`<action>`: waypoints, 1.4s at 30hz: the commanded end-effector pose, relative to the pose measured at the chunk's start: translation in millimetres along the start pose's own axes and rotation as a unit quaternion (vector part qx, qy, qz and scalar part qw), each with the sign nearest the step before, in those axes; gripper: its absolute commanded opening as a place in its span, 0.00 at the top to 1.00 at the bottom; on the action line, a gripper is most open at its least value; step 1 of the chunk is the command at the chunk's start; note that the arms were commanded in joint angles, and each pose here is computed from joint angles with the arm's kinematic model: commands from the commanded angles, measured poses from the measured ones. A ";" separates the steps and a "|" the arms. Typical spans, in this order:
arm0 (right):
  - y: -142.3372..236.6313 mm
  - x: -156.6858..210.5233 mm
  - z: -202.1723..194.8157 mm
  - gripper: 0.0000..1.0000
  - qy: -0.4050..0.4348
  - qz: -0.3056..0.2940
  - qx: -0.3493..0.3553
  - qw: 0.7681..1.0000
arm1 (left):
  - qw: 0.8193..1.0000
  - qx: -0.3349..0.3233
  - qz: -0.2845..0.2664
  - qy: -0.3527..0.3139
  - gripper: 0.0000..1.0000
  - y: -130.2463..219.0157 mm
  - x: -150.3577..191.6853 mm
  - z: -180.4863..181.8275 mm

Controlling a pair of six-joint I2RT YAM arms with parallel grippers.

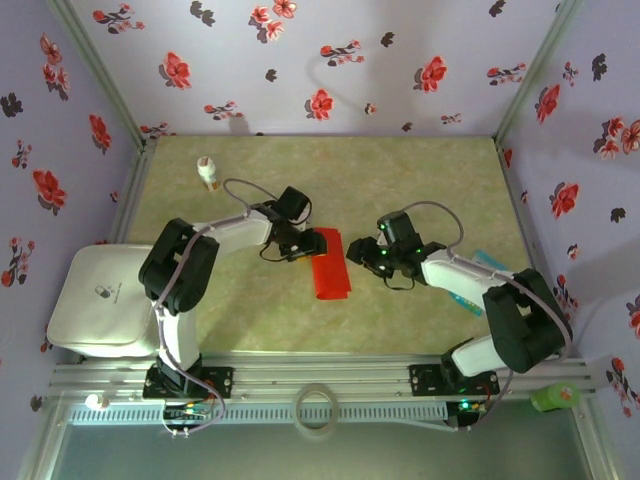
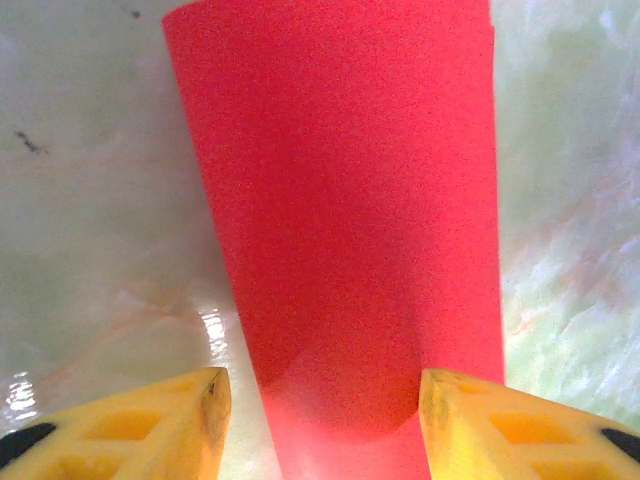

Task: Fold a paper plane with a square sheet of paper (pick it up from the middle)
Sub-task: First fold the square sheet of paper in half at the center of the table, then hold the square sheet of paper at the center of the table.

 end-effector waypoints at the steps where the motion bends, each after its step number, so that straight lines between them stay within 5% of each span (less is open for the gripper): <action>1: -1.7 -3.1 3.9 0.51 -0.005 -0.013 -0.001 1.000 | 0.999 -0.024 0.023 -0.001 0.47 -8.8 4.1 7.2; 9: 6.1 -3.5 -0.7 0.54 -0.011 -0.044 0.007 0.999 | 0.999 -0.028 0.038 -0.025 0.47 -13.2 5.0 9.3; 15: -6.3 -3.4 -3.8 0.68 -0.013 -0.014 0.023 1.000 | 0.998 -0.024 0.044 -0.030 0.47 -16.6 5.5 9.3; 42: 14.9 -9.4 -18.0 0.62 -0.043 -0.076 0.054 0.995 | 0.990 -0.097 0.093 -0.032 0.47 -33.6 14.7 27.8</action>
Point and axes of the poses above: each hand's point on the last joint's axis, 136 mm out from that joint toward the fingers, its own y axis back along the fingers, its own z axis along the line the jaws close on, x = y × z, the point moved 9 cm from there along y, back along the fingers, and after that the axes turned 10 degrees about -y, right-handed, at the moved point
